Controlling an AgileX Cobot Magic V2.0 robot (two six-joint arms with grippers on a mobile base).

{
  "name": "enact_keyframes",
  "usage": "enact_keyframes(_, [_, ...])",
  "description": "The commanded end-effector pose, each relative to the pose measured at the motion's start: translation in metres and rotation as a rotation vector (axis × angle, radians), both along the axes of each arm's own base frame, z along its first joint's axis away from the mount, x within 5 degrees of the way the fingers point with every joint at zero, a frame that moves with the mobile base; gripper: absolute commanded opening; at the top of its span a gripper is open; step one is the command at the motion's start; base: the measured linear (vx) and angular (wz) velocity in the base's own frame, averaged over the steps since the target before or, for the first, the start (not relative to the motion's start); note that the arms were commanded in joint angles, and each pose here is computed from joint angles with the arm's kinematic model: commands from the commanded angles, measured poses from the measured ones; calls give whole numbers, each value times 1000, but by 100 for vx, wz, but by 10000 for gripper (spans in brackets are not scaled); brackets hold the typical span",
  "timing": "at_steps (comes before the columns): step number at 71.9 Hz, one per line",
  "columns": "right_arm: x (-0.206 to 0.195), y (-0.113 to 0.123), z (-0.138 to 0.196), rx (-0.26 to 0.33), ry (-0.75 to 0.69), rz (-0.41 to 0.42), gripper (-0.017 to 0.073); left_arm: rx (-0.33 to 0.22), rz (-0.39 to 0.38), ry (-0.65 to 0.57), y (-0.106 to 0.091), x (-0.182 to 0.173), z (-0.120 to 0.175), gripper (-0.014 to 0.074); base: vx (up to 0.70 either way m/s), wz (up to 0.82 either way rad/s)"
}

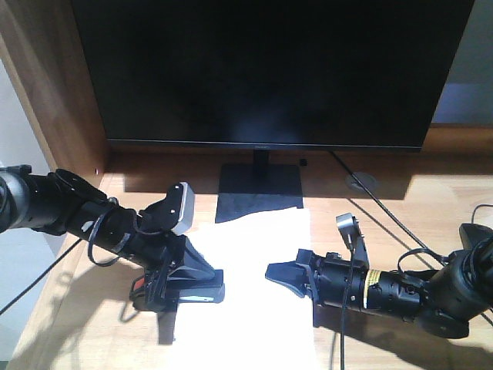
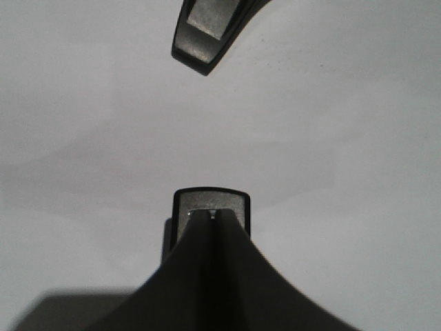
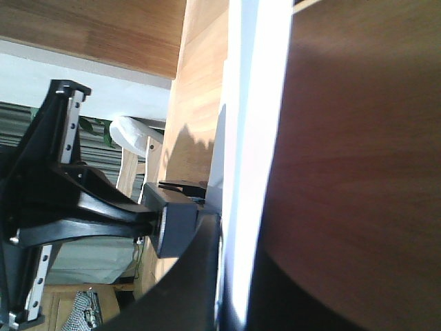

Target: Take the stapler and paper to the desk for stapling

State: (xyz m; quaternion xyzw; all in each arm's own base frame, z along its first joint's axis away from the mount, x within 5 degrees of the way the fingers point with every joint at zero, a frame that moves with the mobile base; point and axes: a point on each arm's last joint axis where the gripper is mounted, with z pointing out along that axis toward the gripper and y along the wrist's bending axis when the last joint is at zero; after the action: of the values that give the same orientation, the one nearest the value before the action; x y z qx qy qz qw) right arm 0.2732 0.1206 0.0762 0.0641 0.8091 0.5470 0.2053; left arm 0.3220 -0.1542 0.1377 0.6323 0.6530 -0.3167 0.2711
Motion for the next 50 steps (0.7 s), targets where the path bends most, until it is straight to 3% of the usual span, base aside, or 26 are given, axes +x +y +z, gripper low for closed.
enact_keyframes(1, [4, 5, 30, 180, -137, 26, -1, 50, -32, -26, 1, 0, -3, -8, 0, 0])
enact_keyframes(10, [4, 5, 30, 180, -137, 27, -1, 78, -55, -26, 3, -1, -7, -8, 0, 0])
enact_keyframes(34, [3, 5, 30, 179, -137, 33, -1, 81, -46, -30, 3, -1, -7, -8, 0, 0])
enact_keyframes(50, [3, 5, 30, 179, -137, 33, -1, 53, -32, -102, 3, -2, 21, -8, 0, 0])
